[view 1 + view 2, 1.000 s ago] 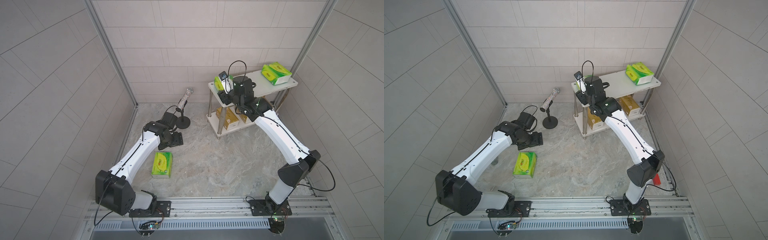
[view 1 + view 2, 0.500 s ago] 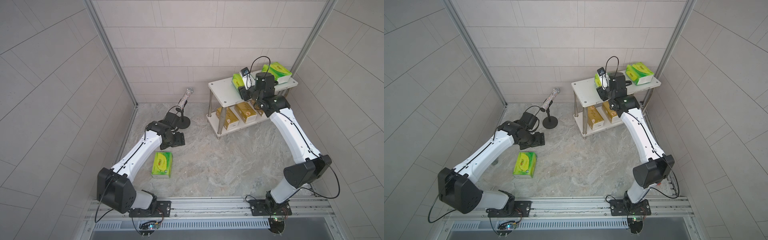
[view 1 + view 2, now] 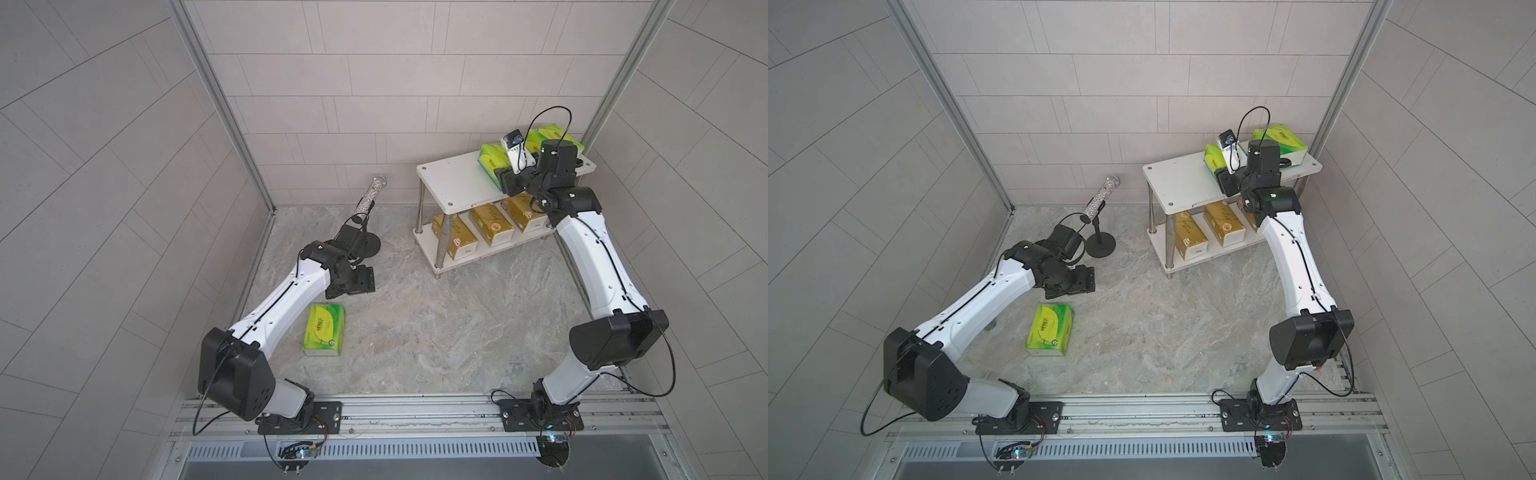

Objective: Place the tissue boxes on the shelf by color
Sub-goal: Move the box of tissues to the shelf.

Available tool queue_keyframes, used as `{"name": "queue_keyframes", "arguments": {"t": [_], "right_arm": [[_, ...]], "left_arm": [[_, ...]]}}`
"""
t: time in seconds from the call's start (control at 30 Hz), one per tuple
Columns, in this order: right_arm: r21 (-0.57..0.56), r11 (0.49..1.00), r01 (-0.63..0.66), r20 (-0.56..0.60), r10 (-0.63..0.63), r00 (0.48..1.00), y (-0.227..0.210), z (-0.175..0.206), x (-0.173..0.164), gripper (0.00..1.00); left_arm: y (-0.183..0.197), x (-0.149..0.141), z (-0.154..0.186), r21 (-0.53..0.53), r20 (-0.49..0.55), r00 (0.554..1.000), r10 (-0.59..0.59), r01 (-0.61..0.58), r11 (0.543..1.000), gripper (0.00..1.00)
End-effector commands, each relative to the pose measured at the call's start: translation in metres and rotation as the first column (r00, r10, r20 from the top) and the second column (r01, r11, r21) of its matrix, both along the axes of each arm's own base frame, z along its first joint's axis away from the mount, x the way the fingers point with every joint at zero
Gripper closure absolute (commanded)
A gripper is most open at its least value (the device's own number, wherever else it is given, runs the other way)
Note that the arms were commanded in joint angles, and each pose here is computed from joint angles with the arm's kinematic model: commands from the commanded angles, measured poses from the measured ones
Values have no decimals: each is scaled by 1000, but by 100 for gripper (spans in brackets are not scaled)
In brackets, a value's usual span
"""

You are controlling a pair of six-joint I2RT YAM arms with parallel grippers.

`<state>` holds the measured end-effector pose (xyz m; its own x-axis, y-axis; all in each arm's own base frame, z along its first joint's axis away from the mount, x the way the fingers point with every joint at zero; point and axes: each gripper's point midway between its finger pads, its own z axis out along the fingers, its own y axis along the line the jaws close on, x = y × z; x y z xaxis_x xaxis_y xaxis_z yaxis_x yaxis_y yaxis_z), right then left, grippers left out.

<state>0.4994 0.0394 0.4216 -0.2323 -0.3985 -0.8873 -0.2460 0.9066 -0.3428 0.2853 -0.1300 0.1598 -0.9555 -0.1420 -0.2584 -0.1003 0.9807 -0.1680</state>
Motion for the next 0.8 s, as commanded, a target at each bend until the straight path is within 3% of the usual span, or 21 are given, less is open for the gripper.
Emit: {"name": "queue_keyframes", "arguments": {"t": [0.0, 0.77], "right_arm": [[38, 998, -52, -105, 56, 993, -2, -34, 5, 34], [54, 996, -76, -122, 82, 989, -24, -47, 22, 35]], "left_arm": [[0, 1, 6, 12, 17, 1000, -10, 10, 1000, 12], [4, -10, -7, 74, -16, 999, -31, 33, 997, 12]]}}
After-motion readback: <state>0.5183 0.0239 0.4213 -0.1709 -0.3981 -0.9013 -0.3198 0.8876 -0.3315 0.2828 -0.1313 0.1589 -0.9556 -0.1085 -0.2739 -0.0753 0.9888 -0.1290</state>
